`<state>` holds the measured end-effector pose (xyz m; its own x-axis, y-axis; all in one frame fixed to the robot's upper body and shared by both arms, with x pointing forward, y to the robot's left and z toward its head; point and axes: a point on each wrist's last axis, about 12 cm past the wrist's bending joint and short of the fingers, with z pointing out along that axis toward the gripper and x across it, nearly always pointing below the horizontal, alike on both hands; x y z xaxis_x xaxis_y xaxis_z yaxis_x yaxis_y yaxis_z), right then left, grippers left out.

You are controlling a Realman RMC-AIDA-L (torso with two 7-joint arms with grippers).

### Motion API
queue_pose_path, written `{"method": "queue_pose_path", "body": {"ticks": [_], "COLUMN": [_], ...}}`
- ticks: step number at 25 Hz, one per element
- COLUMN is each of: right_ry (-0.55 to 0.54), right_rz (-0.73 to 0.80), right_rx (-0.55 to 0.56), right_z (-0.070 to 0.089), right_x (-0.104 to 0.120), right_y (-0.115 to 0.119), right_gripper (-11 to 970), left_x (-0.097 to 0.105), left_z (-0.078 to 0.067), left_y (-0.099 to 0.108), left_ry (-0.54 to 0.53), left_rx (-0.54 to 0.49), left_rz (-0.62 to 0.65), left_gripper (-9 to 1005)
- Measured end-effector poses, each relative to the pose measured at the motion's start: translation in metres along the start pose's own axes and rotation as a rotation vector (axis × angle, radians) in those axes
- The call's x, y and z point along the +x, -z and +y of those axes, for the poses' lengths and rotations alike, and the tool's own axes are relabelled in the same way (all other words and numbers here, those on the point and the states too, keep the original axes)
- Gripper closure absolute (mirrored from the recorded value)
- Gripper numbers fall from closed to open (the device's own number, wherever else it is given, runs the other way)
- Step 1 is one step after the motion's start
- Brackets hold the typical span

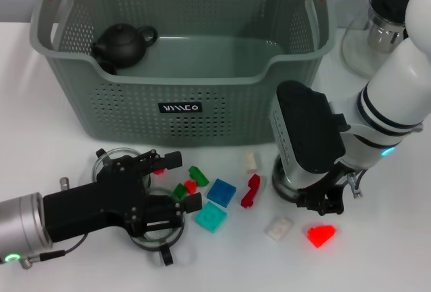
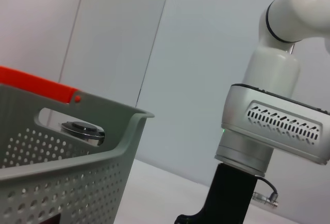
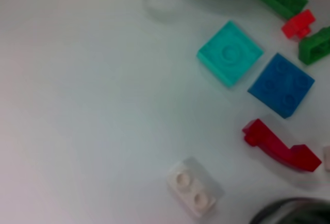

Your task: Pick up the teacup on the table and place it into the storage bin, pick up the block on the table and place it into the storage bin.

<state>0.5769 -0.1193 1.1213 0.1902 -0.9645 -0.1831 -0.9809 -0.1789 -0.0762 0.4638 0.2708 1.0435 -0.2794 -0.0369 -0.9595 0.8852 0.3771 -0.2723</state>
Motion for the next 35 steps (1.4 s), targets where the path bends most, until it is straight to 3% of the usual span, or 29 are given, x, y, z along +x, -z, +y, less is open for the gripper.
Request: {"method": "queue_pose_path", "body": {"ticks": [4, 10, 21, 35], "right_ry": [-0.002, -0.015, -0.027, 0.064], "right_rz": [-0.009, -0.024, -0.155, -0.447], "right_rx": [-0.010, -0.020, -0.050, 0.059], "right_z": [0.002, 0.003, 0.009, -0.008], "right_x": [-0.002, -0.004, -0.012, -0.047], "right_y": [0.005, 0.020, 0.075, 0.129], "right_gripper": [816, 913, 913, 914], "left_x": [0.001, 0.001, 0.003, 0.001], "left_z": [0.000, 0.000, -0.002, -0.001], "left_y": [0.002, 0.003, 0.012, 0.013], "left_ry": [0.001, 0.001, 0.004, -0.009], "left_rx": [-0.003, -0.003, -0.020, -0.022], "left_rz": [0.003, 0.007, 0.011, 0.015], "left_gripper": [121, 121, 120, 120]}}
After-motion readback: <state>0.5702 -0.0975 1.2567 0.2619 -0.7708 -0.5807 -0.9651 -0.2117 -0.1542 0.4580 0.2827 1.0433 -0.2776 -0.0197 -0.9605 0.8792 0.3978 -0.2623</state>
